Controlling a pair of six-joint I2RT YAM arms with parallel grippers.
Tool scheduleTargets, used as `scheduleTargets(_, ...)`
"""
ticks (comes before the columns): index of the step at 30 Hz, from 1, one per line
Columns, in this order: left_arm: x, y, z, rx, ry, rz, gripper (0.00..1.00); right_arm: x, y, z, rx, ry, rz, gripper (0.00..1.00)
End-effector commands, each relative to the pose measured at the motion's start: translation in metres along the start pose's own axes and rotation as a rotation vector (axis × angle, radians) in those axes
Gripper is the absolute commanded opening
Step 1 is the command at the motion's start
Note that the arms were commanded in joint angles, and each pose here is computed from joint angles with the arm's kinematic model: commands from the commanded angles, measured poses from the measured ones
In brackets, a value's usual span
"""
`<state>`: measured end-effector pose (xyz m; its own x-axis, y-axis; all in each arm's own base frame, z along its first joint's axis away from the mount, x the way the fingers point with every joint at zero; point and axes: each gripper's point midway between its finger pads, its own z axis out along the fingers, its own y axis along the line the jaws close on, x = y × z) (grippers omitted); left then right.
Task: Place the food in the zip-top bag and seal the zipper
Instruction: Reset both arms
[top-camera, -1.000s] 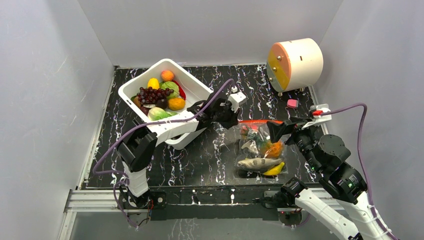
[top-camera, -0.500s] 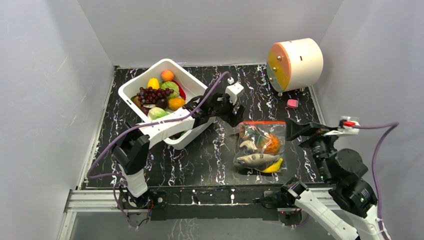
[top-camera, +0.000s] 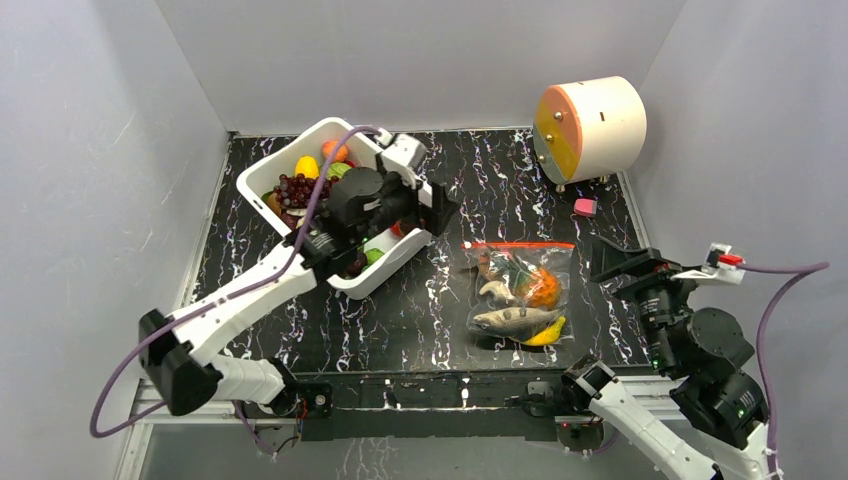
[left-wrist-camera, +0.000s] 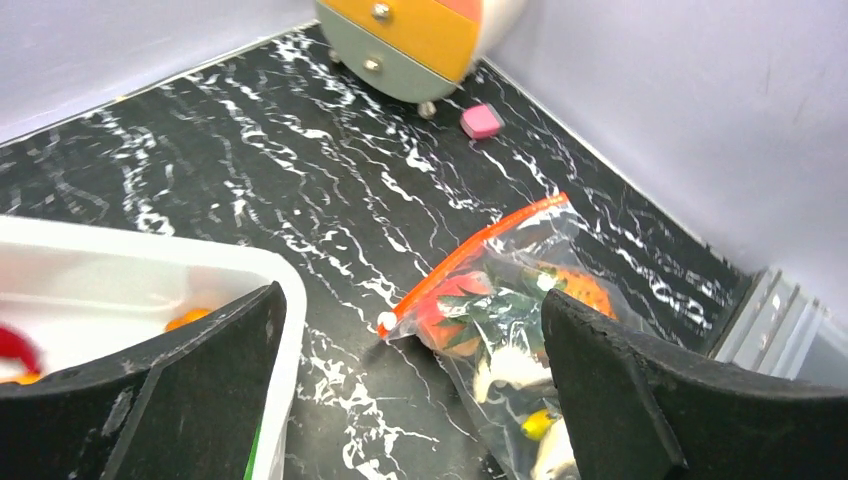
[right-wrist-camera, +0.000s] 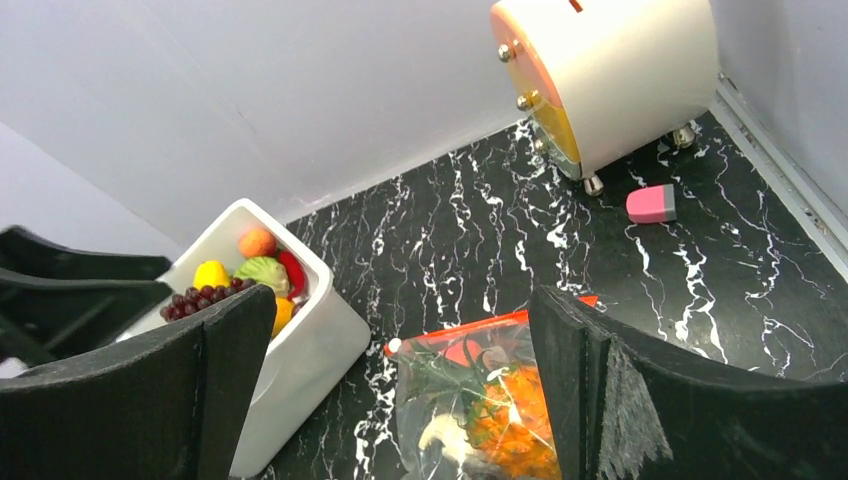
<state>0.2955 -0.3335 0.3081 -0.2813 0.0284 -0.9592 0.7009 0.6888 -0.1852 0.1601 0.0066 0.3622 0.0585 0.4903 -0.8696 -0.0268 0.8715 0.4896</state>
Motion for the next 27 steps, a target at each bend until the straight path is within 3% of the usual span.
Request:
scheduleTargets(1,-0.019,0.033,-0.043,-0.226,-0.064,-0.122,0.98,0.005,0.013,0.005,-0.017,0.061,0.001,0.98)
scheduleTargets(7,-0.021,0.041,-0.100,-0.276,-0.093,-0.157,0.98,0.030,0.037,0.012,-0.078,0.198,0.037,0.98)
scheduleTargets(16,0.001,0.046,-0.150,-0.276,-0.125,-0.166,0.98,0.065,0.053,0.035,-0.013,0.363,0.042,0.98)
scheduleTargets(27,0.016,0.048,-0.163,-0.286,-0.103,-0.195,0.98,0.043,0.088,0.043,-0.154,0.314,0.054,0.98)
